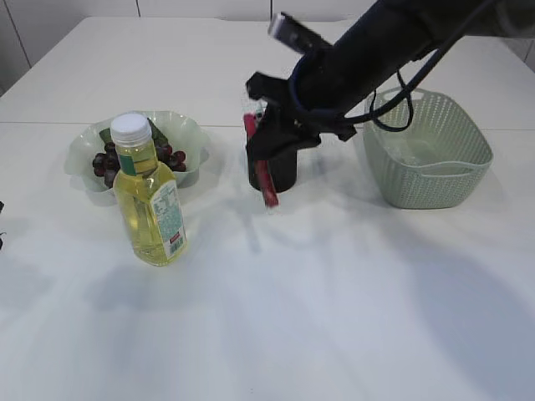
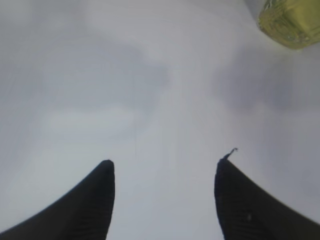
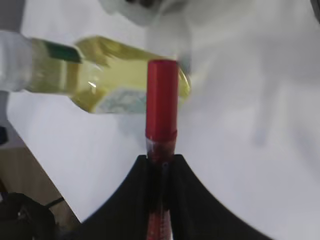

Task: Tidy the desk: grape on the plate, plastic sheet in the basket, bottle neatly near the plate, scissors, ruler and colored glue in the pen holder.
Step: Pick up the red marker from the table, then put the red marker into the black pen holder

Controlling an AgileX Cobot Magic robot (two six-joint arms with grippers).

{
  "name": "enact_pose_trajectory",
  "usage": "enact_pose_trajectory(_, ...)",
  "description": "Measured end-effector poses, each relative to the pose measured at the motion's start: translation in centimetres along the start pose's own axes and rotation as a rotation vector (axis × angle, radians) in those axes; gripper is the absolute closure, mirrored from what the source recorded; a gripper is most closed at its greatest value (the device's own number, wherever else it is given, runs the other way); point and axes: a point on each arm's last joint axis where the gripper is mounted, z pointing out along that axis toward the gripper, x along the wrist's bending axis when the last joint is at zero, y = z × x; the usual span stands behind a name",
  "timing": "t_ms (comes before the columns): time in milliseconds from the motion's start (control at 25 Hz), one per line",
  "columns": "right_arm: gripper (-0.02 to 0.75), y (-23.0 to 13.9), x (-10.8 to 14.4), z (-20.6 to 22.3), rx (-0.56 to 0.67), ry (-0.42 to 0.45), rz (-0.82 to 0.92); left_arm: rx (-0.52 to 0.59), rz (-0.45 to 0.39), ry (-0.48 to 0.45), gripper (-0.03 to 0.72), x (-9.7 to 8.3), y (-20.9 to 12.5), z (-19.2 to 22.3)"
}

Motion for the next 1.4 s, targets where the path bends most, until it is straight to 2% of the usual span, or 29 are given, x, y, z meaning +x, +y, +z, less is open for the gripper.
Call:
enact_pose_trajectory(160, 0.635, 1.6, -1.4, -2.5, -0.158, 0.135, -0.128, 0.020, -0.004, 0.001, 0.231, 0.0, -0.2, 0.0)
enact_pose_trajectory(280, 0.636, 2.3, -1.8, -3.6, -0.260, 0.188, -0.258, 0.032, -0.008, -0.001, 0.237, 0.0, -0.3, 0.0)
enact_pose_trajectory(360, 0.636, 2.8, -2.1, -4.2, -0.331, 0.194, -0.340, 0.043, -0.009, 0.000, 0.241, 0.0, -0.4, 0.0)
enact_pose_trajectory(480, 0.636, 3.7, -2.5, -4.9, -0.448, 0.158, -0.460, 0.044, -0.010, 0.000, 0.243, 0.0, -0.4, 0.0)
enact_pose_trajectory(760, 0.636, 5.7, -4.2, -5.4, -0.660, -0.076, -0.631, 0.044, -0.011, -0.001, 0.244, 0.0, -0.4, 0.0)
enact_pose_trajectory(1040, 0.636, 6.7, -7.8, -1.7, -0.782, -0.094, -0.613, 0.044, -0.011, -0.001, 0.245, 0.0, -0.4, 0.0)
enact_pose_trajectory(1200, 0.636, 6.6, -9.5, 0.3, -0.769, -0.120, -0.632, 0.044, -0.011, -0.001, 0.245, 0.0, -0.4, 0.0)
enact_pose_trajectory(1400, 0.636, 6.5, -10.3, 1.3, -0.755, -0.138, -0.654, 0.042, -0.011, -0.002, 0.245, 0.0, -0.4, 0.0)
